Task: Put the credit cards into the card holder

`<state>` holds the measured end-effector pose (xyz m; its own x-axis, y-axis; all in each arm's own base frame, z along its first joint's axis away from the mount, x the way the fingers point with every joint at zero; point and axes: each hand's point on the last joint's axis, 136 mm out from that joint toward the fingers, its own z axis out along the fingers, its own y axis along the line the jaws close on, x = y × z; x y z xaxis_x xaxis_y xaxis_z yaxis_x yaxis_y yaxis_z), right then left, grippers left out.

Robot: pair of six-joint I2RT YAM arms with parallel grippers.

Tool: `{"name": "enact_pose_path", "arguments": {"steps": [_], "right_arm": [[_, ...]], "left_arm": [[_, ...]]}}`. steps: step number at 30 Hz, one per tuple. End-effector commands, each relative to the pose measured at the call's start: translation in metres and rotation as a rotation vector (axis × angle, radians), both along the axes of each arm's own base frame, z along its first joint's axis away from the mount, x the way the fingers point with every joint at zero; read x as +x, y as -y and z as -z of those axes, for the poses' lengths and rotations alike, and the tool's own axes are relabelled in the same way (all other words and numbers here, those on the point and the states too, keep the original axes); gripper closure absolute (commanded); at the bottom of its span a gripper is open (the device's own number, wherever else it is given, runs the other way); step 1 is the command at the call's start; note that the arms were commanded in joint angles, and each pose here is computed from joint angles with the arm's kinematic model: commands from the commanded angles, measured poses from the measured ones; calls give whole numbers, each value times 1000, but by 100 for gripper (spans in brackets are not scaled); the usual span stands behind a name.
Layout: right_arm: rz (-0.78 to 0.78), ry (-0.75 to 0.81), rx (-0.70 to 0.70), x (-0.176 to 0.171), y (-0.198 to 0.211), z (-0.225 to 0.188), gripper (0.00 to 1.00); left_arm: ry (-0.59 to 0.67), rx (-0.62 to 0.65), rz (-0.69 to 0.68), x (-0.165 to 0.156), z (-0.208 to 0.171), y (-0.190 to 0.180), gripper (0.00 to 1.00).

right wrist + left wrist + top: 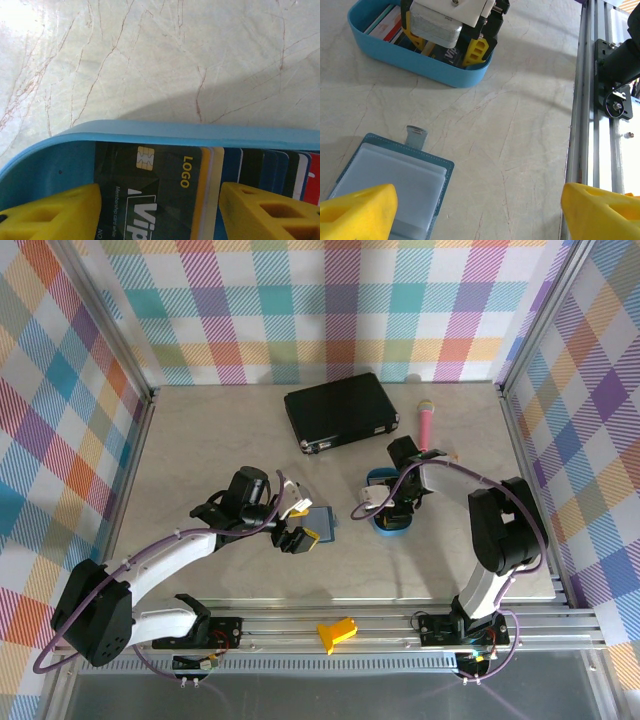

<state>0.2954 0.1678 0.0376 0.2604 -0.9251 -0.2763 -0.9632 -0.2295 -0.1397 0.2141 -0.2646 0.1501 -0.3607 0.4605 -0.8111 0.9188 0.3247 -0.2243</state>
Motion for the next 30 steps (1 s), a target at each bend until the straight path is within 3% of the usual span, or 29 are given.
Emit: {"name": "enact_pose_path", "arguments": {"steps": [1,14,30], "right_arm": [[-2,-22,-11,-3,-1,17,37],[39,-6,-18,3,-1,26,47],[64,82,-32,14,3,15,82]], "left_arm": [[41,-41,37,0,-14,8,14],[40,-44,37,0,-14,8,14],[40,-53,37,-2,-16,8,14]]}}
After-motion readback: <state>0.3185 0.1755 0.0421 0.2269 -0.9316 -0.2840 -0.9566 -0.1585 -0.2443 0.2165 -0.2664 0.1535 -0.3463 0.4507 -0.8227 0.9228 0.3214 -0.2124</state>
